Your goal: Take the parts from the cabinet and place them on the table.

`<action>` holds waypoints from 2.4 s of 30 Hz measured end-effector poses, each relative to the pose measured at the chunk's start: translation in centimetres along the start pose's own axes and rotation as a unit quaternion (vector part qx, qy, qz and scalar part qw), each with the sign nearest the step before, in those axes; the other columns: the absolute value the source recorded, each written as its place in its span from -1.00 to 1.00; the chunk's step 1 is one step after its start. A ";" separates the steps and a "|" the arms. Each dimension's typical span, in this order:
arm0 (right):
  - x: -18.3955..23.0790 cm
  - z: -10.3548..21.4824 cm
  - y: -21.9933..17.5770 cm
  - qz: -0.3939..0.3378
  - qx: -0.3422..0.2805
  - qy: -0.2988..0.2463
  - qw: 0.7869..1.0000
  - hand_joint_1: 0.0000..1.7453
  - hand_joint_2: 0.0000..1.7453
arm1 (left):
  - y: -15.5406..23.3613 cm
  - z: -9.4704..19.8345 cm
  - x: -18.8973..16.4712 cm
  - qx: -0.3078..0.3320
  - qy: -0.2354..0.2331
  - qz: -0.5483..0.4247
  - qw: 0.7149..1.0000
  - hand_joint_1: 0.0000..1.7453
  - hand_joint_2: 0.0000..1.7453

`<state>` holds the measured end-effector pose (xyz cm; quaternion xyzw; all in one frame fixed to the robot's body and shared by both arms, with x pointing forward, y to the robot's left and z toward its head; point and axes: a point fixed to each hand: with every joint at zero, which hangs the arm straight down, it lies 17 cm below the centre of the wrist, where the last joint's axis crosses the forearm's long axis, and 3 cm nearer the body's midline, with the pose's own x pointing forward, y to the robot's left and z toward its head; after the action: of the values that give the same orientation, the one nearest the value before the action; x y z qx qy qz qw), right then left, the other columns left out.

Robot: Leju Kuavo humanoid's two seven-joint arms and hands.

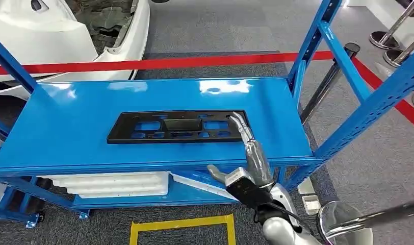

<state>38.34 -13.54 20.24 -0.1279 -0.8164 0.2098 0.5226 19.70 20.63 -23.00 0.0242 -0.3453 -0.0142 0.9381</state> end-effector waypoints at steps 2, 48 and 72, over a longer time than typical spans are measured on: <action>-0.6 -0.1 0.4 0.031 0.019 0.010 0.999 -1.00 1.00 | 0.0 0.0 0.0 0.001 0.000 0.000 1.000 -1.00 -1.00; -6.7 -2.2 3.7 0.279 0.281 0.010 0.918 -1.00 1.00 | -1.8 -0.7 1.8 -0.049 0.001 -0.027 0.998 -1.00 -1.00; -12.1 -2.6 4.5 0.361 0.301 0.064 0.880 -1.00 1.00 | -1.9 -0.7 1.6 -0.049 0.007 -0.029 0.998 -1.00 -1.00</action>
<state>45.80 -14.21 9.35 -0.2636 -0.5761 0.6109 0.4749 21.31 18.73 -22.59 -0.0120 -0.3369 -0.0578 0.9397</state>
